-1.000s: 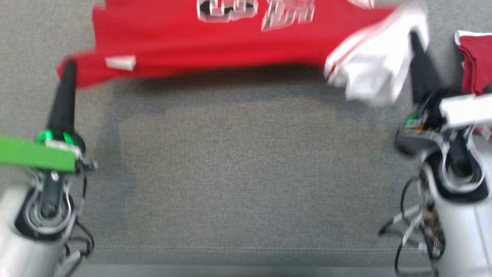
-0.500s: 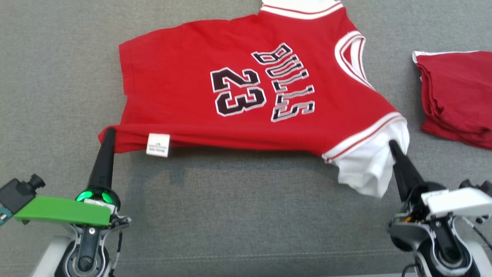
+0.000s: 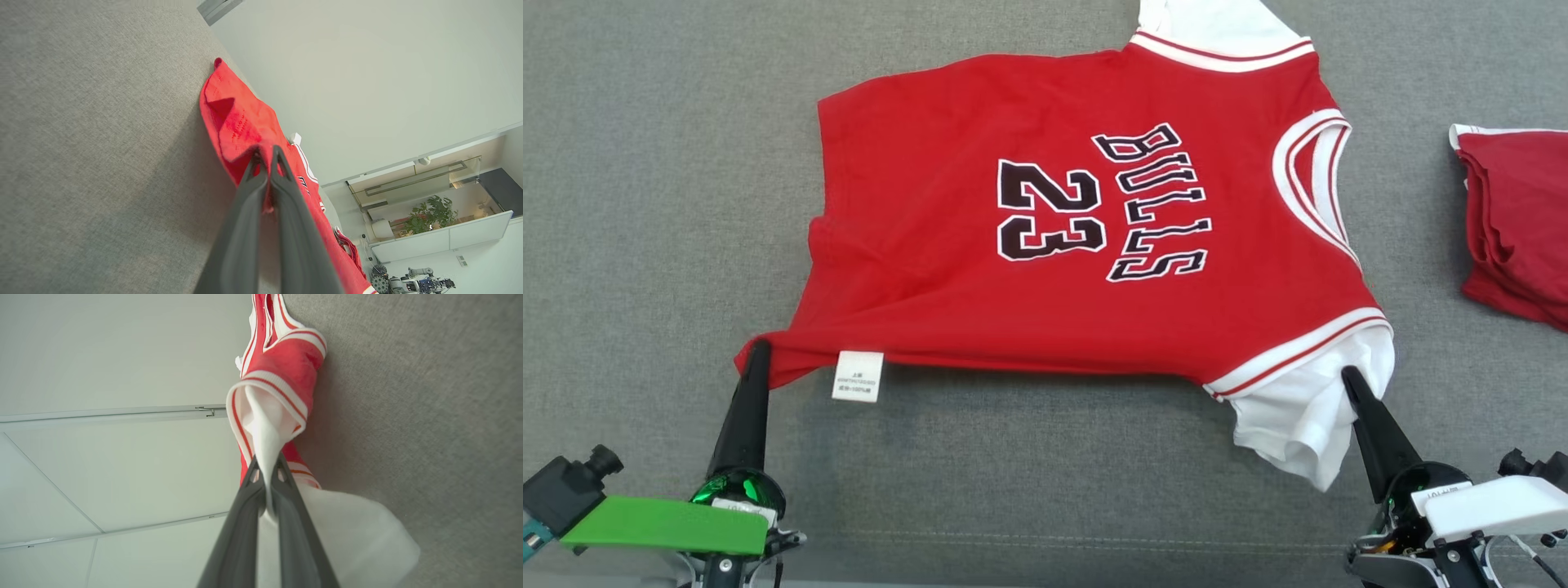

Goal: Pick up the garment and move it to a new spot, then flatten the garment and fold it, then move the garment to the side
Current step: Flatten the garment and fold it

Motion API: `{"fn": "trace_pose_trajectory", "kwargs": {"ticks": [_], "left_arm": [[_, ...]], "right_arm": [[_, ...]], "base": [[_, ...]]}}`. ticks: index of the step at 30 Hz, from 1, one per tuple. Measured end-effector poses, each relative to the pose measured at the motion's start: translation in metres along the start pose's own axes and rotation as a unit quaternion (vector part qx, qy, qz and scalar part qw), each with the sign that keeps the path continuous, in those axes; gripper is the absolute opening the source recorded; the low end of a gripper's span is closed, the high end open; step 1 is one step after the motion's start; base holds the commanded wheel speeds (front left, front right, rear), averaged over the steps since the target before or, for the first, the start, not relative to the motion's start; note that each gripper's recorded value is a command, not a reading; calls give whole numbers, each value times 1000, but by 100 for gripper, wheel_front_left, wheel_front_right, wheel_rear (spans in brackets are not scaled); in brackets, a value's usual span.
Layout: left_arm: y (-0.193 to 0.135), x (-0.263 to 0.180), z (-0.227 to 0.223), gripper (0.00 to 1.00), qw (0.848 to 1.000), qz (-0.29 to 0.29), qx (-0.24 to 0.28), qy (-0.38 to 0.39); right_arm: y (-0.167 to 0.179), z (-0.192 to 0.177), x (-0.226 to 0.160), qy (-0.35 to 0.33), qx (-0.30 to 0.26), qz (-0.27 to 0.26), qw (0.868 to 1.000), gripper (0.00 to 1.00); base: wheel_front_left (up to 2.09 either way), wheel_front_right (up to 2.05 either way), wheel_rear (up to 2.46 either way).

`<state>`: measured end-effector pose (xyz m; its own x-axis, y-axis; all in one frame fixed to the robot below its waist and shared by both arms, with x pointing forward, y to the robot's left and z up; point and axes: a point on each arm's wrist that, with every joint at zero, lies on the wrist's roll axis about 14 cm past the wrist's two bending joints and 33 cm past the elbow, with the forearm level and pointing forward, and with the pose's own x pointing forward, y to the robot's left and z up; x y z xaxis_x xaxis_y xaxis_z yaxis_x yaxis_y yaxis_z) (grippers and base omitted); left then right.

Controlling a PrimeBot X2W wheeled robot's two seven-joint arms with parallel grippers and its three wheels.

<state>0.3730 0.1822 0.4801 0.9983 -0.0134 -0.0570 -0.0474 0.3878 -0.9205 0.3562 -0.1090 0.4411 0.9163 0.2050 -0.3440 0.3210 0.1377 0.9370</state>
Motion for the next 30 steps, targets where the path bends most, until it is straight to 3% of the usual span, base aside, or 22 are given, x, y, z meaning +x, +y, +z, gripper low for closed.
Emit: {"fn": "trace_pose_trajectory", "kwargs": {"ticks": [8, 15, 21, 30], "left_arm": [[5, -5, 4, 0, 1000, 11, 6, -13], [19, -21, -11, 0, 999, 40, 5, 7], [26, -23, -10, 0, 998, 48, 30, 6], [30, -25, -16, 0, 998, 58, 26, 8]], "right_arm": [[9, -1, -5, 5, -4, 11, 1000, 0], [-31, -11, -32, 32, -15, -59, 998, 0], [-42, -7, -36, 39, -59, -76, 995, 0], [-63, -2, -37, 46, -123, -105, 986, 0]], "base": [[0, 0, 0], [0, 0, 0], [0, 0, 0], [0, 0, 0]]}}
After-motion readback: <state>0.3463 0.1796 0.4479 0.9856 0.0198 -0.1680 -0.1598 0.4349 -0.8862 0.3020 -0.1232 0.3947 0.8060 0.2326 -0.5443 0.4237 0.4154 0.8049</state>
